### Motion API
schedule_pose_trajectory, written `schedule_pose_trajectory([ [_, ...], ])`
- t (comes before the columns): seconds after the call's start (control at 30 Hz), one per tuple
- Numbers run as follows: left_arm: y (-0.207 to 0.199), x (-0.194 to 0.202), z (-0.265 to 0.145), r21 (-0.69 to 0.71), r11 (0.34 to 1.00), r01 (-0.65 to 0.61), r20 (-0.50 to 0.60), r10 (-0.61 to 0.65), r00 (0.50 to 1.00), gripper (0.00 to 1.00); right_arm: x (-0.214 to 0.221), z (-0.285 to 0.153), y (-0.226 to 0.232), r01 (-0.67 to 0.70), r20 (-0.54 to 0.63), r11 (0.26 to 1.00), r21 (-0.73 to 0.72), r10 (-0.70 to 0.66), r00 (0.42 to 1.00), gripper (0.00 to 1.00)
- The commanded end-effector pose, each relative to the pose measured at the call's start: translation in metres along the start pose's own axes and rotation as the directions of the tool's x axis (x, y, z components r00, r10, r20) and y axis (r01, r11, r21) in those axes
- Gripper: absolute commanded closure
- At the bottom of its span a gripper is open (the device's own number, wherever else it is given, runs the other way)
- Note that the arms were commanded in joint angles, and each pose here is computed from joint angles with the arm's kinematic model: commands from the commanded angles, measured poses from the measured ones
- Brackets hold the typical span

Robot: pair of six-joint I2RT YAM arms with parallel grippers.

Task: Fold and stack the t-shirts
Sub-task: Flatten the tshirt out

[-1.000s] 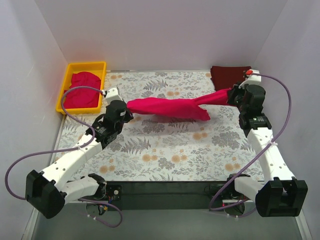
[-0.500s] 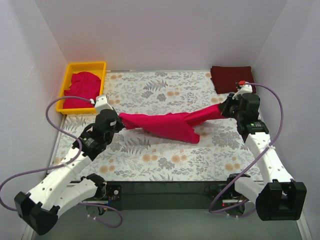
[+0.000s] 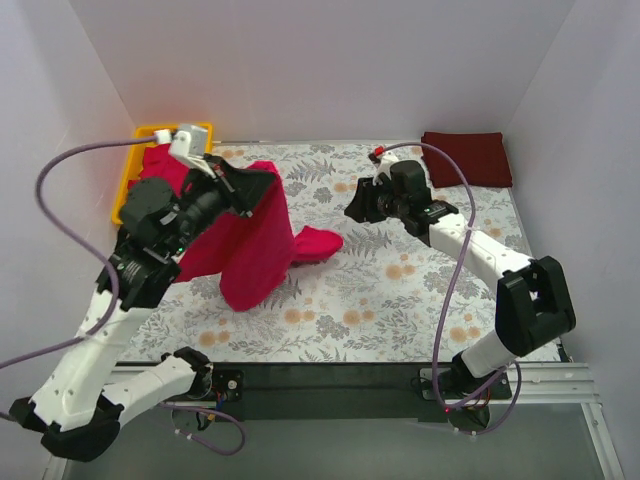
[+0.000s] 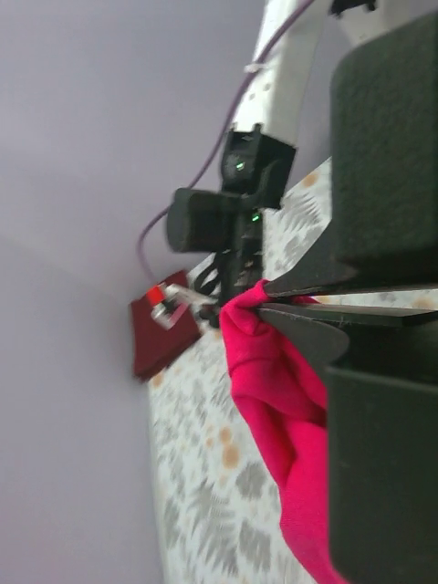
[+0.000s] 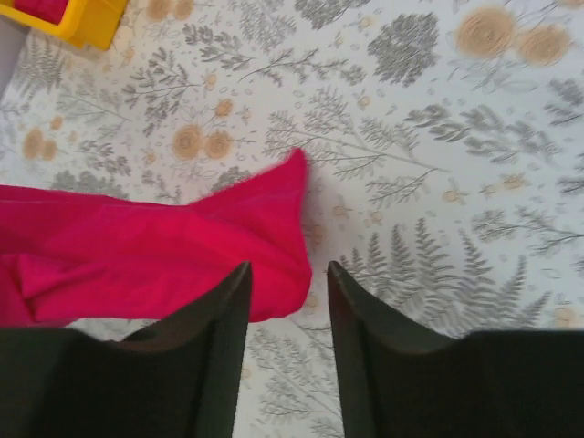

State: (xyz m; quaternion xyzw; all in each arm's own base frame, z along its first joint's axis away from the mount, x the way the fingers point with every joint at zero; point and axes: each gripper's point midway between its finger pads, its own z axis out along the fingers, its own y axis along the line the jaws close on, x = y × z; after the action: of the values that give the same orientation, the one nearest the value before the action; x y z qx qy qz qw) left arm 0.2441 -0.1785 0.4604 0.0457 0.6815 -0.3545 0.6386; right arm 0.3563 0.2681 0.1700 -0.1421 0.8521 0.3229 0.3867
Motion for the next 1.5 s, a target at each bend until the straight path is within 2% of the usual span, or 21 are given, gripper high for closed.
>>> schedule_pose_trajectory([
  [0.0,-0.056,0.054,0.025,0.314,0.932,0.182,-0.228,-0.112,0.967,1.00,-0.058,-0.021,-0.005,0.079,0.176,0.993,0.082,-0.093,0.980,0.51],
  [0.03,-0.051,0.083,0.033,0.305,0.925,0.227,-0.287,-0.137,0.948,1.00,-0.063,-0.029,-0.015,0.097,0.193,0.987,0.127,-0.121,0.974,0.45],
  [0.07,-0.063,0.088,0.036,0.350,0.903,0.250,-0.282,-0.153,0.947,1.00,-0.062,-0.043,-0.026,0.090,0.194,0.977,0.196,-0.128,0.972,0.37],
  [0.13,-0.062,0.128,0.048,0.318,0.897,0.307,-0.347,-0.191,0.918,1.00,-0.048,-0.060,-0.054,0.069,0.183,0.957,0.280,-0.124,0.975,0.30],
  [0.2,-0.076,0.164,0.049,0.315,0.892,0.324,-0.405,-0.182,0.896,1.00,-0.041,-0.086,-0.075,0.036,0.214,0.934,0.355,-0.119,0.970,0.29],
  [0.23,-0.083,0.173,0.051,0.326,0.888,0.325,-0.408,-0.178,0.895,0.97,-0.037,-0.093,-0.079,0.035,0.219,0.929,0.368,-0.123,0.968,0.28],
  [0.27,-0.091,0.201,0.051,0.313,0.890,0.331,-0.457,-0.164,0.874,0.93,-0.040,-0.106,-0.077,0.040,0.242,0.926,0.376,-0.140,0.960,0.28],
  [0.3,-0.095,0.212,0.051,0.311,0.890,0.333,-0.477,-0.157,0.865,0.81,-0.035,-0.110,-0.079,0.041,0.240,0.923,0.384,-0.142,0.960,0.28],
  [0.4,-0.113,0.246,0.051,0.319,0.890,0.325,-0.538,-0.112,0.835,0.71,-0.018,-0.117,-0.078,0.053,0.218,0.925,0.376,-0.144,0.965,0.28],
  [0.43,-0.115,0.253,0.049,0.323,0.892,0.315,-0.553,-0.092,0.828,0.60,-0.010,-0.116,-0.078,0.057,0.200,0.929,0.366,-0.138,0.970,0.28],
  [0.5,-0.111,0.257,0.053,0.284,0.913,0.294,-0.547,-0.097,0.831,0.48,-0.001,-0.113,-0.067,0.074,0.176,0.951,0.300,-0.132,0.976,0.29],
  [0.53,-0.095,0.265,0.051,0.211,0.942,0.263,-0.560,-0.104,0.822,0.41,0.006,-0.110,-0.063,0.076,0.158,0.960,0.270,-0.122,0.980,0.29],
  [0.6,-0.070,0.254,0.052,0.088,0.972,0.217,-0.510,-0.143,0.849,0.33,0.021,-0.104,-0.048,0.089,0.108,0.981,0.174,-0.109,0.988,0.29],
  [0.63,-0.039,0.253,0.053,-0.041,0.988,0.148,-0.474,-0.149,0.868,0.27,0.029,-0.101,-0.046,0.086,0.081,0.985,0.151,-0.099,0.992,0.29],
  [0.7,0.003,0.250,0.049,-0.203,0.973,0.106,-0.435,-0.187,0.881,0.25,0.051,-0.094,-0.042,0.087,0.017,0.990,0.113,-0.090,0.996,0.29],
  [0.73,0.041,0.246,0.040,-0.330,0.942,0.061,-0.418,-0.204,0.885,0.25,0.062,-0.092,-0.047,0.081,-0.014,0.988,0.130,-0.080,0.997,0.29],
  [0.93,0.142,0.268,-0.032,-0.664,0.748,-0.003,-0.397,-0.348,0.849,0.24,0.097,-0.092,-0.074,0.043,-0.090,0.968,0.249,-0.021,0.996,0.32],
  [1.0,0.154,0.269,-0.051,-0.714,0.700,-0.005,-0.367,-0.368,0.854,0.24,0.104,-0.090,-0.082,0.037,-0.117,0.959,0.280,-0.004,0.993,0.33],
  [1.03,0.161,0.280,-0.066,-0.746,0.665,-0.024,-0.379,-0.395,0.837,0.24,0.110,-0.087,-0.085,0.034,-0.138,0.957,0.289,0.007,0.990,0.34],
  [1.17,0.171,0.306,-0.093,-0.792,0.610,-0.037,-0.389,-0.458,0.799,0.25,0.123,-0.080,-0.095,0.020,-0.182,0.948,0.317,0.041,0.982,0.35],
  [1.47,0.171,0.321,-0.102,-0.814,0.581,-0.019,-0.384,-0.514,0.767,0.34,0.130,-0.077,-0.109,0.037,-0.206,0.929,0.369,0.043,0.978,0.36],
])
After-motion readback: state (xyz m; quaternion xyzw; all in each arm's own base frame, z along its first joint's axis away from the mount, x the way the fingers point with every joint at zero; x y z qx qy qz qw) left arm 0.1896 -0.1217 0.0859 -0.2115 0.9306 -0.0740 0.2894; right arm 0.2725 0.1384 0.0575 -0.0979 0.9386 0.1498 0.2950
